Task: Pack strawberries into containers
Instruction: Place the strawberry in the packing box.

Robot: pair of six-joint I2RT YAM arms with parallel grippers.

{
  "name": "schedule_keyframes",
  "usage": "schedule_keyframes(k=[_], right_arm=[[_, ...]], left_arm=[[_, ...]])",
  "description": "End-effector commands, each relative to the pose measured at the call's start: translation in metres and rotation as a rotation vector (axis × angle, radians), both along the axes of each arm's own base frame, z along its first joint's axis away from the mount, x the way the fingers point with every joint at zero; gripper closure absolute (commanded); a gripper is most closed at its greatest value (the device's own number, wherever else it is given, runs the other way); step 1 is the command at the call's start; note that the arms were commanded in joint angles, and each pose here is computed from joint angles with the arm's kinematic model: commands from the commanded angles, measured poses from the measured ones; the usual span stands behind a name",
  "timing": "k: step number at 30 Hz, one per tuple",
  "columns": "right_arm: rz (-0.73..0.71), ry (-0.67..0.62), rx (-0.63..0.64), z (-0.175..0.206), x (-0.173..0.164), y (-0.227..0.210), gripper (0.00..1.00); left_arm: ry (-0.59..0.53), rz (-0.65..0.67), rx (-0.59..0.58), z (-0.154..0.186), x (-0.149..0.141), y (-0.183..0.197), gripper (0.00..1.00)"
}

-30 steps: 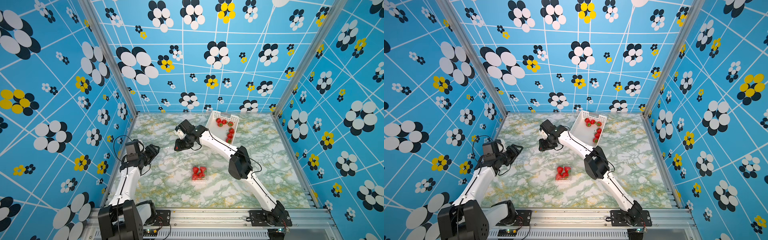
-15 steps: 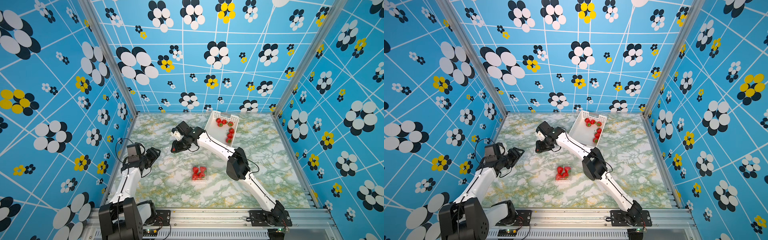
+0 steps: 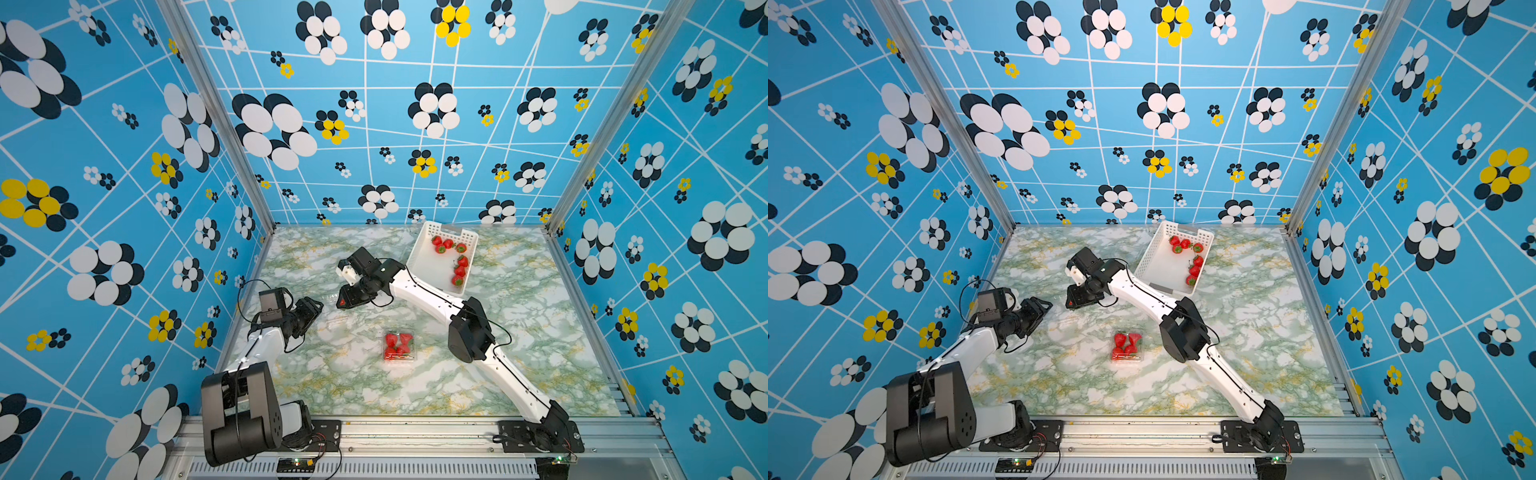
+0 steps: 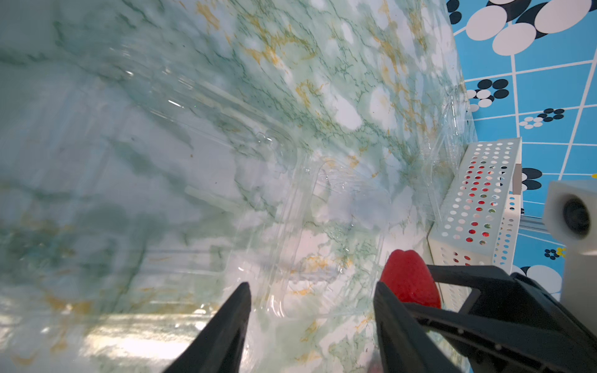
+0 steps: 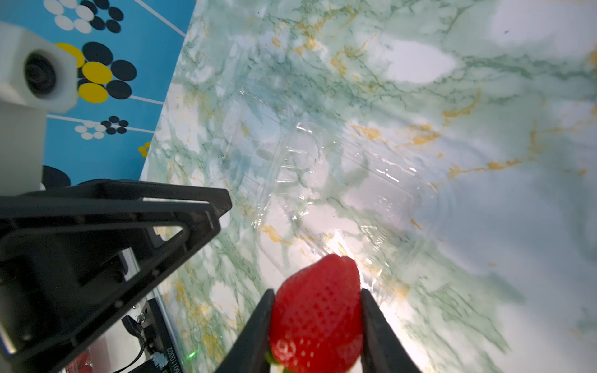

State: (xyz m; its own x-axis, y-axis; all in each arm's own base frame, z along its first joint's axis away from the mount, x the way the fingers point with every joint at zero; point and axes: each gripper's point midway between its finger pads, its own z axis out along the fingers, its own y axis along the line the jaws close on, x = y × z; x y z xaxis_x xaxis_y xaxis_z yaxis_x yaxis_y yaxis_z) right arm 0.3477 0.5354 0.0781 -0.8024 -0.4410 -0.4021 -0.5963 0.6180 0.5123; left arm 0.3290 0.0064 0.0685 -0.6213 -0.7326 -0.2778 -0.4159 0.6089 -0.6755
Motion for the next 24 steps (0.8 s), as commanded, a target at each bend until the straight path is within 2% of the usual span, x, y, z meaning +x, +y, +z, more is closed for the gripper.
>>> schedule_keyframes(k=[1, 16, 24], right_arm=[[0.009, -0.003, 0.032, 0.005, 0.001, 0.007, 0.81], [0.006, 0.003, -0.006, -0.007, 0.003, 0.0, 0.81], [-0.032, 0.007, -0.033, -0.017, 0.015, -0.012, 0.82]], left_arm=[[-0.028, -0.023, -0.018, -0.005, 0.008, -0.005, 0.38], [-0.027, -0.1, -0.053, -0.018, 0.019, -0.04, 0.39], [-0.042, -0.123, -0.054, -0.01, 0.022, -0.051, 0.4]])
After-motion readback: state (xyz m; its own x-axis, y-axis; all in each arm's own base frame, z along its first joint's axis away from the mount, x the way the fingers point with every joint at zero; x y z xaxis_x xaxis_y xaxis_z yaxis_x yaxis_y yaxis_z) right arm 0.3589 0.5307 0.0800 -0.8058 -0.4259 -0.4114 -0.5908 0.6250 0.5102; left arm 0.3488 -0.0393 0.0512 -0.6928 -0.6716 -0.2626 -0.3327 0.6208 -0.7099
